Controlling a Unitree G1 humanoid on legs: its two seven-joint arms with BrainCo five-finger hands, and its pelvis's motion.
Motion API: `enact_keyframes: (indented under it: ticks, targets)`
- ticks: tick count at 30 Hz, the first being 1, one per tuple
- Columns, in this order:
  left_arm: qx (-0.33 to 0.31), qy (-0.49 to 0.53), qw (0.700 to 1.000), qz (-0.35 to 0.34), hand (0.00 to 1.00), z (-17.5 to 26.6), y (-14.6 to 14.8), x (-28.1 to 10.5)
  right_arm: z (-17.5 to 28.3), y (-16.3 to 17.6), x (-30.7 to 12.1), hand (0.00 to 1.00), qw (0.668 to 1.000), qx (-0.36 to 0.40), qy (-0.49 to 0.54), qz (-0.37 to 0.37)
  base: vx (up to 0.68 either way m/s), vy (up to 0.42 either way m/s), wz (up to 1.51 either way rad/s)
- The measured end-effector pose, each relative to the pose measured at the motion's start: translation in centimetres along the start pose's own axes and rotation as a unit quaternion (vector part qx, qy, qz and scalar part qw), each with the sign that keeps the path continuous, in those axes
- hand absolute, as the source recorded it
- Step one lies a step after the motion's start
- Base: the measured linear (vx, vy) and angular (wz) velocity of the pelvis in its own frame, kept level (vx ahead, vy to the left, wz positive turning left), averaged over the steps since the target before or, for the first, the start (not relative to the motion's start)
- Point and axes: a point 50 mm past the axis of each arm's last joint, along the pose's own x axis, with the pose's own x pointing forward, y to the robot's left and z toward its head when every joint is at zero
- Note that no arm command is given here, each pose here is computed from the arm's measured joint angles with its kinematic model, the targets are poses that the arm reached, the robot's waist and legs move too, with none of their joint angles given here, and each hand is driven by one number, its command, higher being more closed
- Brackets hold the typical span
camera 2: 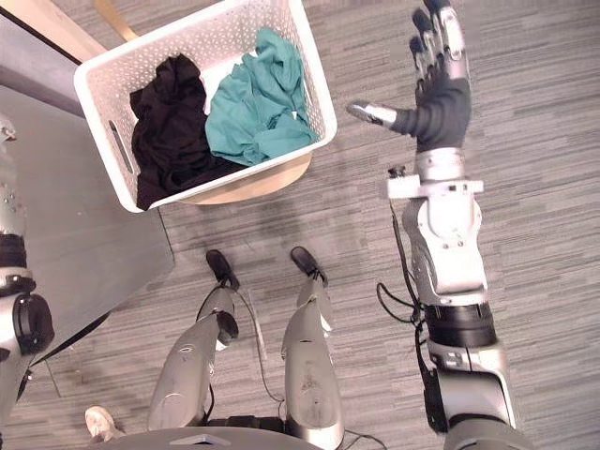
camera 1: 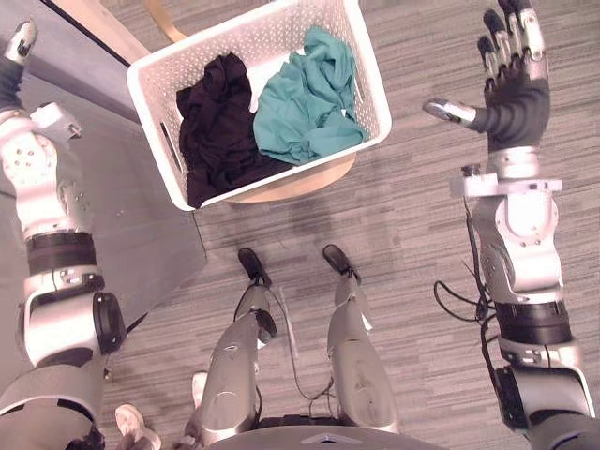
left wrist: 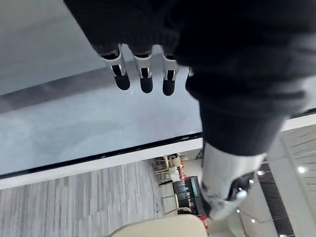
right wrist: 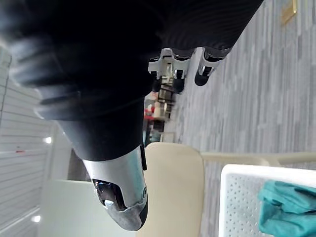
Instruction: Pick up the laundry basket with both hands and put the clothes into the washing machine.
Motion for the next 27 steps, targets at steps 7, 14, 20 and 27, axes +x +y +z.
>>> enact_keyframes:
  ticks: [7, 14, 20, 27]
  targets:
    - [0.083, 0.034, 0.995, -0.033, 0.00, -3.6, 5.6, -8.9, -4.3, -2.0, -8.9, 0.00, 0.986, -0.002, 0.140, -0.093, 0.08, 0.000, 0.35]
    - [0.103, 0.232, 0.967, 0.007, 0.00, -8.8, 9.9, -20.8, -9.2, -2.8, -21.9, 0.00, 0.900, 0.009, 0.384, -0.208, 0.04, -0.014, 0.16]
    - [0.101, 0.398, 0.912, -0.002, 0.00, -11.9, 10.3, -29.3, -9.7, 0.3, -27.1, 0.00, 0.849, 0.048, 0.478, -0.218, -0.10, -0.002, 0.11]
    - [0.153, 0.585, 0.797, 0.000, 0.00, -15.1, 12.7, -38.3, -11.9, 5.1, -34.1, 0.00, 0.747, 0.087, 0.626, -0.207, 0.00, 0.008, -0.06]
